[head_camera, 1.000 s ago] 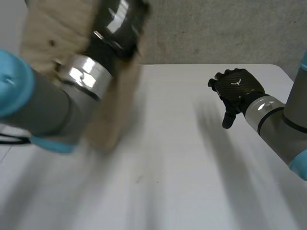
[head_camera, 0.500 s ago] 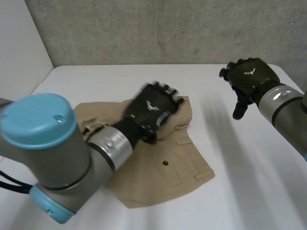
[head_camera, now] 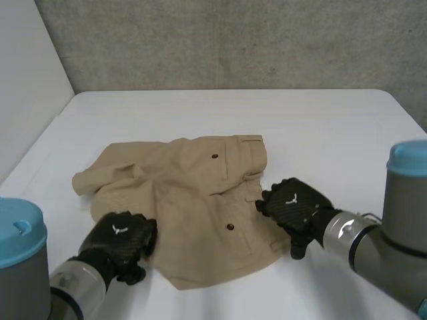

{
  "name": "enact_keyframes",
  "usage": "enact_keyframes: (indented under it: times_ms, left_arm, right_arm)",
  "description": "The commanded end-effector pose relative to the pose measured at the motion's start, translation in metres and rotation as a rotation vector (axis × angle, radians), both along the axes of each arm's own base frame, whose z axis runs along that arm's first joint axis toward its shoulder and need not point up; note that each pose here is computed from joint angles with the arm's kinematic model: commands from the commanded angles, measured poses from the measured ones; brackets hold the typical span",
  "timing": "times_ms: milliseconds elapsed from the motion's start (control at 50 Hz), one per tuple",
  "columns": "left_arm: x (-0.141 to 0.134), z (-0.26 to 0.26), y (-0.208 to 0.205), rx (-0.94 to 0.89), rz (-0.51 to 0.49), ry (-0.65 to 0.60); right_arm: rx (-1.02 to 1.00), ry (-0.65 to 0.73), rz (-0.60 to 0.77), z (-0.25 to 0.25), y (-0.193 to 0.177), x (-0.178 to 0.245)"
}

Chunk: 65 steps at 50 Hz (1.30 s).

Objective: Fold the shorts.

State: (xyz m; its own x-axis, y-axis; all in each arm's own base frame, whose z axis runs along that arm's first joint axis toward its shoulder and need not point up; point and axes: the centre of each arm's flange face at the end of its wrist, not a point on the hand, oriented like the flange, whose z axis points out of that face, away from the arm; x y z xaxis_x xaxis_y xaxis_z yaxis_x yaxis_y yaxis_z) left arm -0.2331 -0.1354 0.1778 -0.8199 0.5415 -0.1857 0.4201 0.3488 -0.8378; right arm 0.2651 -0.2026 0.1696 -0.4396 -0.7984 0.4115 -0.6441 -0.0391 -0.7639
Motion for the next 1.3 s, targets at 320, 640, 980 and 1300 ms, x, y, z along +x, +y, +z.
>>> enact_keyframes:
  times_ms: [320, 640, 980, 1300]
  left_arm:
    - [-0.006, -0.033, -0.025, 0.039, -0.002, 0.021]
    - [-0.024, -0.039, -0.049, -0.009, -0.016, 0.041]
    - [-0.055, -0.037, -0.076, -0.126, -0.037, 0.111]
    - [-0.056, 0.094, -0.068, -0.402, -0.069, 0.226]
  right_arm:
    - [-0.018, -0.023, -0.001, -0.052, -0.012, 0.009]
    - [-0.020, -0.065, -0.020, -0.054, -0.024, 0.017]
    - [-0.055, -0.191, -0.113, -0.010, -0.032, 0.018]
    - [-0.194, -0.300, -0.176, 0.092, -0.034, 0.012]
